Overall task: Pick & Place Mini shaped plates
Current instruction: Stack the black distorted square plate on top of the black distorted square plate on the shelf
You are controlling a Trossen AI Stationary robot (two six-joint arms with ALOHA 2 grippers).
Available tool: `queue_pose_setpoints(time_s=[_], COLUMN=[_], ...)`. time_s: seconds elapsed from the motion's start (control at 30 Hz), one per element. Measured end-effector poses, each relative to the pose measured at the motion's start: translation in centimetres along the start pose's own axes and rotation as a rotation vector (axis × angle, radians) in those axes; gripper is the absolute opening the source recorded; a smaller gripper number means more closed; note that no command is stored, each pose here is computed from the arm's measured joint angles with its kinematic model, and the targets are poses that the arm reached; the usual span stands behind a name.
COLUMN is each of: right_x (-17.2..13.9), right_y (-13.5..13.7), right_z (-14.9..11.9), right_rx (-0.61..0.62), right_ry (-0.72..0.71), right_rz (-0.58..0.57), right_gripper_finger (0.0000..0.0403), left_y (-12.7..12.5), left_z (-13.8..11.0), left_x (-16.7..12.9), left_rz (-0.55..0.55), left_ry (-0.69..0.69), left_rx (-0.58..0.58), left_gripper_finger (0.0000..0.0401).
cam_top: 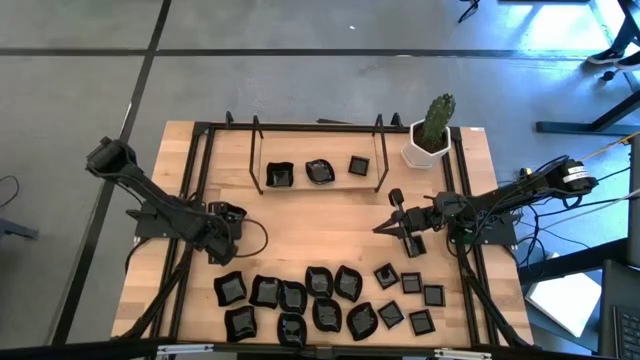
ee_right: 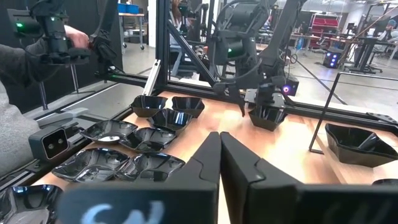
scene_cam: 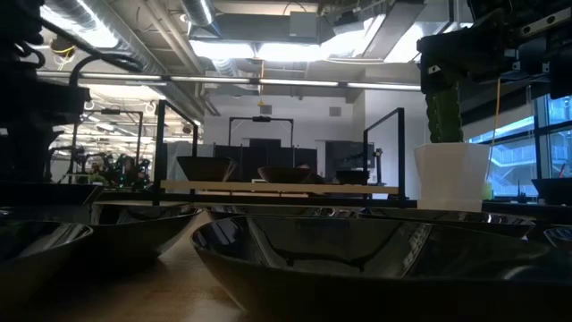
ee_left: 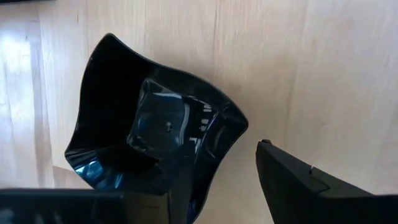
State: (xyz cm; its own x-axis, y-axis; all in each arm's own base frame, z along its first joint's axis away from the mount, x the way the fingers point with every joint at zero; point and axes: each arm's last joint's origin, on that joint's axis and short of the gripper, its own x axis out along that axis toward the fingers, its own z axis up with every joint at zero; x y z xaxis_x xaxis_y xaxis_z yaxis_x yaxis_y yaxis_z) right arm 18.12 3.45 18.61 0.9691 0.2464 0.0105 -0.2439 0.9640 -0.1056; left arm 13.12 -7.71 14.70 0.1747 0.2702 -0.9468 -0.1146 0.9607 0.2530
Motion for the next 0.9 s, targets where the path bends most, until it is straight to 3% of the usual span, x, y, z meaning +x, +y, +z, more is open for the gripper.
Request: queue_pose_setpoints(time_s=[0.33, 0.63, 0.9], right_x=[0.0, 0.0, 0.0], right_y=[0.0, 0.0, 0.0], right_z=[0.0, 0.0, 0.0], right_rx=[0.000, 0.000, 0.000], right_ry=[0.000, 0.000, 0.000], right_rz=[0.000, 0.000, 0.000], right_gripper_finger=[0.0020, 0.0023, 0.0023], left_y=[-0.2, -0.2, -0.9], left_z=[0.0, 0.0, 1.8], left_x=[0.6, 0.6, -1.4], left_rz=[0.030, 0.042, 0.008], left_ry=[0.036, 0.023, -0.062], left_rx=[0.008, -0.010, -0.008], left_gripper_finger=[0.0121, 0.0013, 0.0003])
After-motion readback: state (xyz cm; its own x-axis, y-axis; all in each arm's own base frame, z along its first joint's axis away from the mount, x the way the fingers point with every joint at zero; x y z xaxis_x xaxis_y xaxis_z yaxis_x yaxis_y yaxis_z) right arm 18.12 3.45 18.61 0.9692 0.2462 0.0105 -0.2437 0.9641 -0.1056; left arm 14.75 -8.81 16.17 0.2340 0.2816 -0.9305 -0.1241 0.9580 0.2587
